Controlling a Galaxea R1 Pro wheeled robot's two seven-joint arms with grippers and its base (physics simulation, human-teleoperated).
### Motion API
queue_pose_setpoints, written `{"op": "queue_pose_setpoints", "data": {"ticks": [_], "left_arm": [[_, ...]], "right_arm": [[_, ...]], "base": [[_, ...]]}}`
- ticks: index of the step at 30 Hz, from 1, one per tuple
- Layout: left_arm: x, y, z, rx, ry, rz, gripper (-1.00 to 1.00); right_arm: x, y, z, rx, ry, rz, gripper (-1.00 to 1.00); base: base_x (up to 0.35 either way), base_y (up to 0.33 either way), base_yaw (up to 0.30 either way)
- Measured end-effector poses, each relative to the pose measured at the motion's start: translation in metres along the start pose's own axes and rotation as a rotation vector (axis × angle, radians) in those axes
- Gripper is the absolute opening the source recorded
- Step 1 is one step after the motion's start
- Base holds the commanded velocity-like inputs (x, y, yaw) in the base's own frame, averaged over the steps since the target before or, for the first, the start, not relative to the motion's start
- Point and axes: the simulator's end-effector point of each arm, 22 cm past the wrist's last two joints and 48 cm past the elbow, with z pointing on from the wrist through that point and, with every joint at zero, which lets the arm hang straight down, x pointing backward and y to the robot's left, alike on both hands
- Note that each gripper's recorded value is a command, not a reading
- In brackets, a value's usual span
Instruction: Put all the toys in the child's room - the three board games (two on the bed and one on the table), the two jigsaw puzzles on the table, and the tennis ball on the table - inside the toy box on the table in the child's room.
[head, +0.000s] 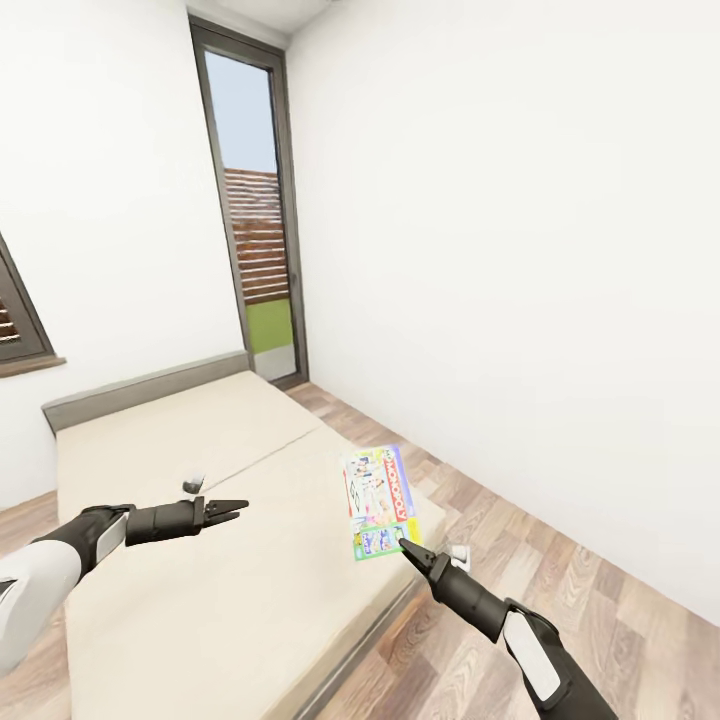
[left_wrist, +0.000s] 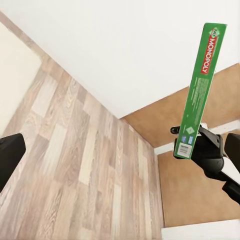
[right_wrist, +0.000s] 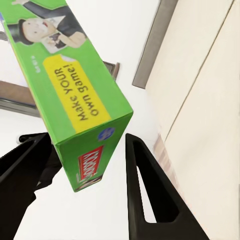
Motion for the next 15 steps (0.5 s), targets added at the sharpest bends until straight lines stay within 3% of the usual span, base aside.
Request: {"op": "queue_pose_setpoints", "data": {"ticks": [15], "left_arm": [[-0.0033,-0.0051,-0.0022,0.000,-0.005,0.011,1.00]], "right_arm": [[-0.0017,0.0062,0.0002,-0.008,-0.003,-0.009,-1.00]], "base": [[0.000,0.000,-0.266]]}}
